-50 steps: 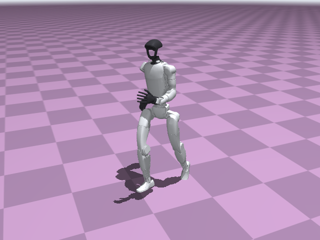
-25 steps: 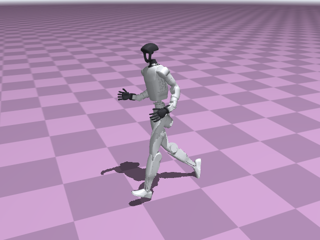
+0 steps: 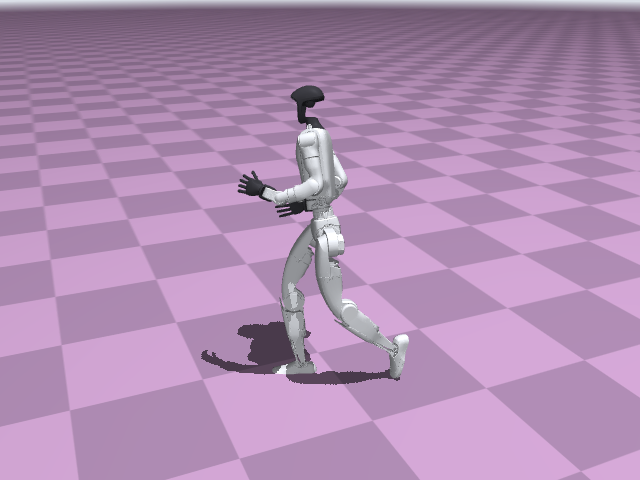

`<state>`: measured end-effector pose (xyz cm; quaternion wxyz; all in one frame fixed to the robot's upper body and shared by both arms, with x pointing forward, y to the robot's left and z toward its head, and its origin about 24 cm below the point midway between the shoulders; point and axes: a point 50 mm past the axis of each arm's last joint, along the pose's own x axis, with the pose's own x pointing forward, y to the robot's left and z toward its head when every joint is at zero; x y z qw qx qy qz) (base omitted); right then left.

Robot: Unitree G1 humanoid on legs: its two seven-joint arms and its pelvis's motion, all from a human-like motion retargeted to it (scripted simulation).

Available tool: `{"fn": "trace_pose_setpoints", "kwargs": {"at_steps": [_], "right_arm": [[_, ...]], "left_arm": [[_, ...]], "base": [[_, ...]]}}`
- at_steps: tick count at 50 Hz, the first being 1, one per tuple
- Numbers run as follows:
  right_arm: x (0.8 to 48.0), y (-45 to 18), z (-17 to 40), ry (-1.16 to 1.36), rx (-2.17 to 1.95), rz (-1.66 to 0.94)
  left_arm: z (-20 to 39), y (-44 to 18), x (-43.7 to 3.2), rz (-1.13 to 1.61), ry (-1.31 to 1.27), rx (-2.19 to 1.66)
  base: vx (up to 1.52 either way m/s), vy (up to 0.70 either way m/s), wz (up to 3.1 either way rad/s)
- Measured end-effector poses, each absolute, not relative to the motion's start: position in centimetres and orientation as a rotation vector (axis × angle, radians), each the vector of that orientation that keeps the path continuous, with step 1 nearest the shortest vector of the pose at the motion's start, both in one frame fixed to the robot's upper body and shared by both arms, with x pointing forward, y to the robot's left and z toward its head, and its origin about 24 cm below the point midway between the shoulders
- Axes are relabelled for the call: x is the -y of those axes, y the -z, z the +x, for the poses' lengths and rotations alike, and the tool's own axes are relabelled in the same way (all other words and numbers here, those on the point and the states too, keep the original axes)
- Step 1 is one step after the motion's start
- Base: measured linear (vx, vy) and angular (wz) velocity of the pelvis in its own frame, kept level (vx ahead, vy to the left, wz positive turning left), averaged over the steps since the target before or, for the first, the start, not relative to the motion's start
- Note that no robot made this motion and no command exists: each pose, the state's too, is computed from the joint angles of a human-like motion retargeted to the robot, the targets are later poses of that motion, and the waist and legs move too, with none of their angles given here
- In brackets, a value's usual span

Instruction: Walk run

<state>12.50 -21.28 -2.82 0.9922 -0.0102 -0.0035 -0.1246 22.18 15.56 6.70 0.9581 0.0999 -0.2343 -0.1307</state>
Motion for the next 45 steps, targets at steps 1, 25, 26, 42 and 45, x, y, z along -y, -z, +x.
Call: {"fn": "trace_pose_setpoints", "kwargs": {"at_steps": [1,25,26,42,45], "right_arm": [[20.5,3.2,12.7,0.279,-0.002,0.025],[15.2,6.1,12.5,-0.314,-0.232,0.055],[15.2,6.3,12.0,-0.27,-0.23,0.147],[22.3,3.0,13.5,0.055,-0.06,-0.082],[21.9,3.5,14.1,0.132,-0.067,-0.033]], "left_arm": [[20.9,-4.1,-15.5,0.259,0.258,0.366],[17.8,1.2,-18.4,0.177,0.277,0.074],[19.0,0.6,-17.4,0.177,0.316,0.106],[26.2,-9.9,-15.5,0.276,0.461,0.538],[24.9,-6.4,-15.2,0.355,0.556,0.403]], "base": [[2.24,-1.27,-0.15],[1.42,-0.56,-1.64],[0.91,-0.43,-0.77],[1.04,-0.21,-0.49],[1.33,-0.93,-1.0]]}}
